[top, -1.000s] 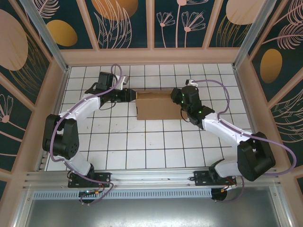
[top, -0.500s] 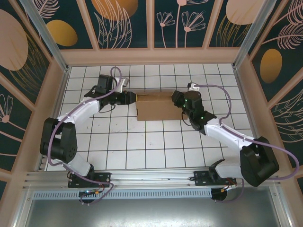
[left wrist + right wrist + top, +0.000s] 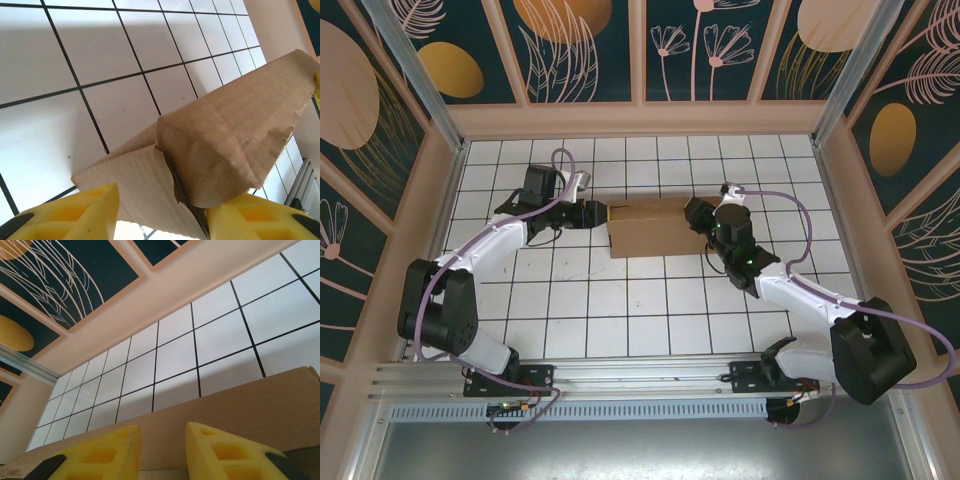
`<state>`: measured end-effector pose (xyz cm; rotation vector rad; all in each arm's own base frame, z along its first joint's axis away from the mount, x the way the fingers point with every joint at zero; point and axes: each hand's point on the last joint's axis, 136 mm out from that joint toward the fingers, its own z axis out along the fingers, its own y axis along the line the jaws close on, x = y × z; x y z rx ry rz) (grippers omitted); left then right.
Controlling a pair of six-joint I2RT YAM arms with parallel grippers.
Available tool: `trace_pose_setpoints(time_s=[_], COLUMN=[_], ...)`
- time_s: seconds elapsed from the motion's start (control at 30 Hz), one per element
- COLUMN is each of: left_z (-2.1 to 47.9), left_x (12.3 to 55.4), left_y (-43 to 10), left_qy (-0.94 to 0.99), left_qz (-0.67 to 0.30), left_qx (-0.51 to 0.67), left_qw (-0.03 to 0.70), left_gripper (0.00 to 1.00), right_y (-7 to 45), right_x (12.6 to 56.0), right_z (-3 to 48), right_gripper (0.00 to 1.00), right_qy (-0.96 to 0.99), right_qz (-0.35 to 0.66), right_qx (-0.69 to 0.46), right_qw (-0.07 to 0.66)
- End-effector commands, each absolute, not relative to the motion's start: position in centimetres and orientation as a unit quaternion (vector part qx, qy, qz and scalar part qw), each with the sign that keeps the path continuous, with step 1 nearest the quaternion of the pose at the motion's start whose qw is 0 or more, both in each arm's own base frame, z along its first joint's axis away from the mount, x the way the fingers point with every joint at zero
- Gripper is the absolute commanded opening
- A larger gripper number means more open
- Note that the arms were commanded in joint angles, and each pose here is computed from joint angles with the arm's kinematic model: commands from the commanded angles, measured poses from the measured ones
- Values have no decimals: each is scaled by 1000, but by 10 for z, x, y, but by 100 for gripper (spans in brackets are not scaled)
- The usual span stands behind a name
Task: Fold the paper box
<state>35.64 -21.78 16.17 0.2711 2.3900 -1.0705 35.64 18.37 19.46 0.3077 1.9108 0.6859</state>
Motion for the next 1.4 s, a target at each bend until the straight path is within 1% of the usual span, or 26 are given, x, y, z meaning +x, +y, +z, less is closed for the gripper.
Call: trace_pose_setpoints(time_s=[0.0,0.33,0.4,0.47,0.5,0.57,0.7,0.73,0.8,0.9,0.97,1.13,1.37], left_z=[163,185,190,197,201,212,238,242,240,226,214,190,165], left_x=[341,340,338,335,334,332,340,346,365,388,393,388,367], left_y=[-220,-226,-225,-226,-225,-226,-226,-224,-215,-204,-205,-218,-214], left_qy=[880,865,862,856,852,842,816,815,825,846,858,866,881], left_qz=[-400,-421,-421,-425,-426,-430,-445,-446,-430,-396,-391,-417,-405], left_qx=[109,127,135,144,149,159,146,124,64,-4,-19,-19,-8], left_qw=[232,241,249,258,265,285,339,349,361,357,333,276,245], left_gripper=[48,51,58,60,66,68,95,98,97,83,77,66,56], right_y=[154,147,147,147,147,147,148,148,148,150,150,149,147], right_x=[321,318,317,317,318,318,318,319,319,319,319,319,318], right_z=[85,78,78,79,79,79,80,81,82,83,84,86,87], right_gripper=[31,30,30,30,30,30,30,30,30,30,30,30,30], right_qy=[891,892,892,892,892,893,893,893,893,892,891,891,891], right_qz=[170,156,156,157,156,155,154,155,157,161,162,160,156], right_qx=[143,154,154,154,154,153,151,150,149,148,148,149,150], right_qw=[395,395,395,394,395,395,395,396,396,397,397,398,399])
